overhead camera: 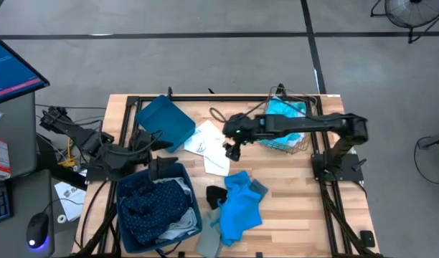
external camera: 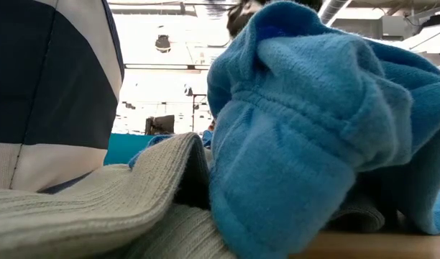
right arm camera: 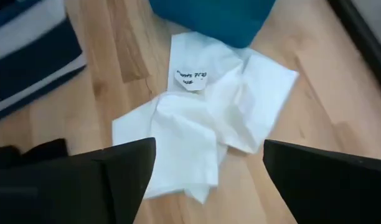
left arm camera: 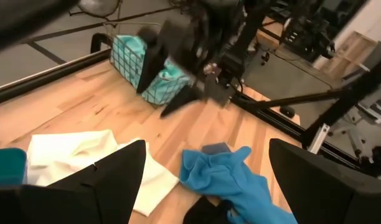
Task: Pick & Place Cloths
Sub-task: Put the white shorts into the wire basket
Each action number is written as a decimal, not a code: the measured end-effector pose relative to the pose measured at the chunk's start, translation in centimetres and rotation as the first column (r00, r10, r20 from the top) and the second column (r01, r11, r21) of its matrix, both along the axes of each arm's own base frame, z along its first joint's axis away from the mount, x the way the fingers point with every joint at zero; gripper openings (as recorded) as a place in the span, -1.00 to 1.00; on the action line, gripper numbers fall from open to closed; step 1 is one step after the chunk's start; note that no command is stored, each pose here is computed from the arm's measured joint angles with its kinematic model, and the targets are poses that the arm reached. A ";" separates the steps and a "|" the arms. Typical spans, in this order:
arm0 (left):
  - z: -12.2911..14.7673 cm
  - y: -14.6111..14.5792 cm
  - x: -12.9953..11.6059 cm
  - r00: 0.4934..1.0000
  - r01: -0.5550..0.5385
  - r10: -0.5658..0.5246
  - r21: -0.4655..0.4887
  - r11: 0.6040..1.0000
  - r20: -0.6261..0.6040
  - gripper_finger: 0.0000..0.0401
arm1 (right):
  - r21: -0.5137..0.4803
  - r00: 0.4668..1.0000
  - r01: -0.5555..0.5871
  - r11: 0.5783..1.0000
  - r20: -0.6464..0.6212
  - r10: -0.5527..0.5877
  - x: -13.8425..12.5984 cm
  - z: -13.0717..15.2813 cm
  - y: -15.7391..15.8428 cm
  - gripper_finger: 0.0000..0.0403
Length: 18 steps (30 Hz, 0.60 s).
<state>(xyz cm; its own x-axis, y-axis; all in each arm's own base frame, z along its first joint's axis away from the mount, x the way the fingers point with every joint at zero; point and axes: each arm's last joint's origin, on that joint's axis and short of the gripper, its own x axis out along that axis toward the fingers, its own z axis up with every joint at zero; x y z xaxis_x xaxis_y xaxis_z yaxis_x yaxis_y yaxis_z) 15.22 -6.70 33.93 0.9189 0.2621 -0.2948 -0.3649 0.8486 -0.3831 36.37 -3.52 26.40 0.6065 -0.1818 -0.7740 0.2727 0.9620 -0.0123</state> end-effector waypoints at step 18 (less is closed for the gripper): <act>0.1 0.3 0.2 1.000 -0.024 0.024 0.027 0.999 0.002 0.61 | 0.011 0.986 -0.006 1.000 -0.166 0.008 5.9 -11.2 -0.5 0.45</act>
<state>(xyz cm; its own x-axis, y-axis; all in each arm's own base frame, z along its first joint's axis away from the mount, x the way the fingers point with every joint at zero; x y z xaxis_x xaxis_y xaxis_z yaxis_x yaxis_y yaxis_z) 15.40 -6.36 34.01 0.9130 0.2917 -0.2853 -0.3842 0.8499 -0.3607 42.22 -4.03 15.16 0.4706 -0.1692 -0.8660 0.2608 0.9643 -0.0467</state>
